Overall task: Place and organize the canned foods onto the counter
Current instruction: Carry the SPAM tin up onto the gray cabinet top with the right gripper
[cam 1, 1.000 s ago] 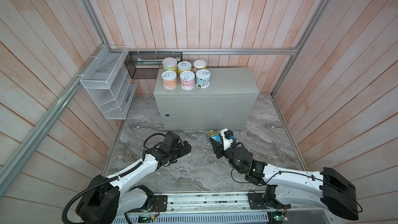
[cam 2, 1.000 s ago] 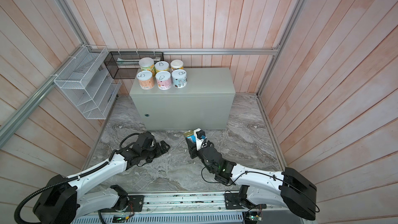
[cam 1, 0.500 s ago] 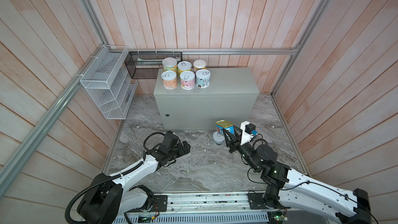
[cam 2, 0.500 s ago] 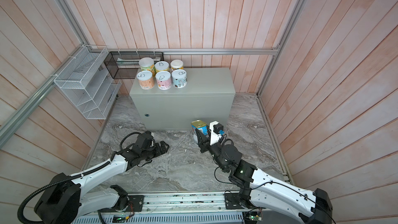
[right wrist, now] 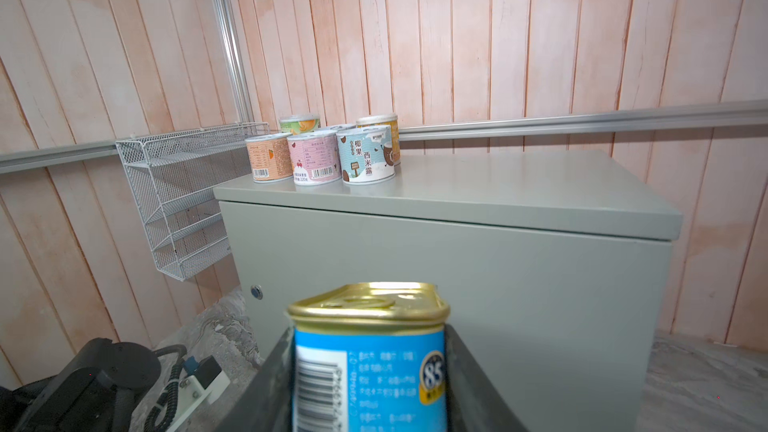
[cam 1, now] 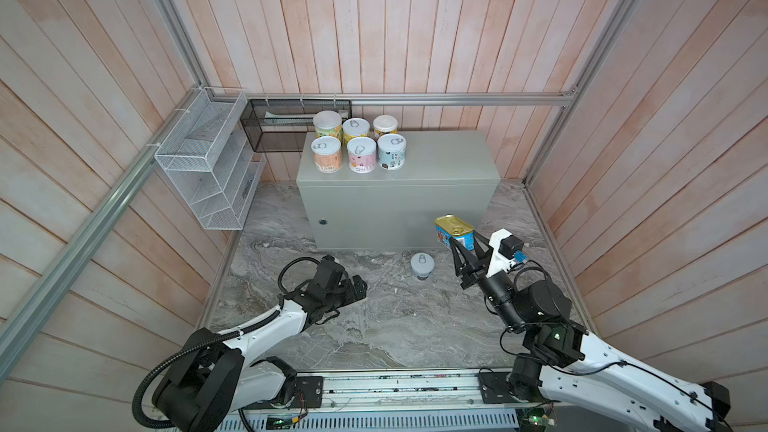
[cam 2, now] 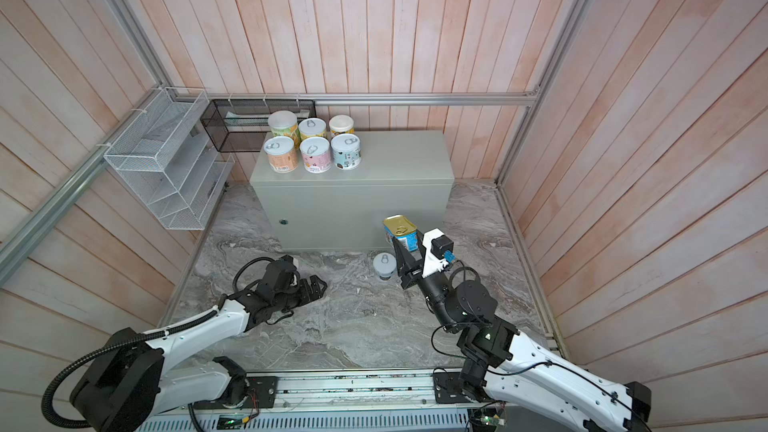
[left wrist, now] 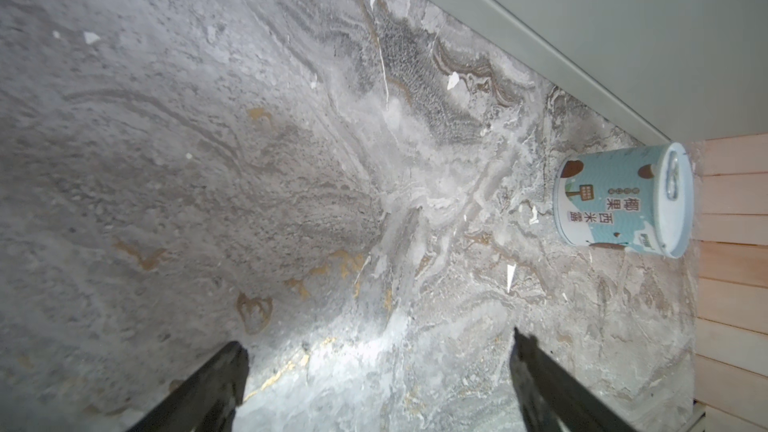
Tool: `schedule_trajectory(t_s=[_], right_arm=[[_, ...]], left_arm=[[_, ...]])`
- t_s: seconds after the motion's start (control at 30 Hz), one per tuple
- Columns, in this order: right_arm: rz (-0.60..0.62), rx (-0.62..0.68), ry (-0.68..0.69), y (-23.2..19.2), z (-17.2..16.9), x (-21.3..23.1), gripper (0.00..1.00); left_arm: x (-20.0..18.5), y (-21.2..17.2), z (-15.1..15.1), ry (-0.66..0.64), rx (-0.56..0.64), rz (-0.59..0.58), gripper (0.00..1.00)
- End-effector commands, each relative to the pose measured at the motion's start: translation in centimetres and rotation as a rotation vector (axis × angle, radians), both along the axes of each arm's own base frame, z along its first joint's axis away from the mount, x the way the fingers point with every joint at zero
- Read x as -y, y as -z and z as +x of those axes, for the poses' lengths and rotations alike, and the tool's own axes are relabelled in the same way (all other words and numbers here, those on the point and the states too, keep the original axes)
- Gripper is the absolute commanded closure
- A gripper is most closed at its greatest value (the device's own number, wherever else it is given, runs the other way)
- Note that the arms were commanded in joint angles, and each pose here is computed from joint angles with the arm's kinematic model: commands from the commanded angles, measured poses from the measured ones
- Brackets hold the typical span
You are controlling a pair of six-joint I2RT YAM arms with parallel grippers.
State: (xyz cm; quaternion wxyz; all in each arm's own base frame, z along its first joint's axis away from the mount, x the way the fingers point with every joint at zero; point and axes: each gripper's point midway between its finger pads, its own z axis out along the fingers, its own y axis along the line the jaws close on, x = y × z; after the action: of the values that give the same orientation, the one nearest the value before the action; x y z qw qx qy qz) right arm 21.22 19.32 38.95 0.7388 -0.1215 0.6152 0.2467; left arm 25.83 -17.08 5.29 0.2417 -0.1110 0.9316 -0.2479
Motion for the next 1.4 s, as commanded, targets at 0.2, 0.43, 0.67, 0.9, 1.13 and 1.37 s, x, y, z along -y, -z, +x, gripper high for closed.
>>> schedule_trajectory(t_s=[0.2,0.43,0.67,0.9,1.13,1.37], right_arm=[[0.082,0.181,0.058,-8.3,-0.9,2.3,0.56],[0.100,0.217,0.082,-10.6,-1.0,3.1,0.56],[0.106,0.262,0.106,-12.2,-1.0,3.8,0.56],[0.101,0.293,0.128,-13.4,-0.1,3.9,0.56],[0.095,0.328,0.141,-14.9,1.1,3.8,0.56],[0.076,0.347,0.116,-16.5,4.2,2.3,0.56]], left_arm=[[-0.3,0.7,0.4,0.013,0.033,0.019,0.00],[-0.4,0.7,0.7,0.018,0.045,0.041,0.00],[-0.6,-0.6,0.9,0.017,0.104,0.032,0.00],[-1.4,-1.6,0.9,0.002,0.151,0.057,0.00],[-2.1,-2.3,1.0,-0.013,0.190,0.081,0.00],[-2.2,-2.4,1.0,-0.016,0.199,0.085,0.00]])
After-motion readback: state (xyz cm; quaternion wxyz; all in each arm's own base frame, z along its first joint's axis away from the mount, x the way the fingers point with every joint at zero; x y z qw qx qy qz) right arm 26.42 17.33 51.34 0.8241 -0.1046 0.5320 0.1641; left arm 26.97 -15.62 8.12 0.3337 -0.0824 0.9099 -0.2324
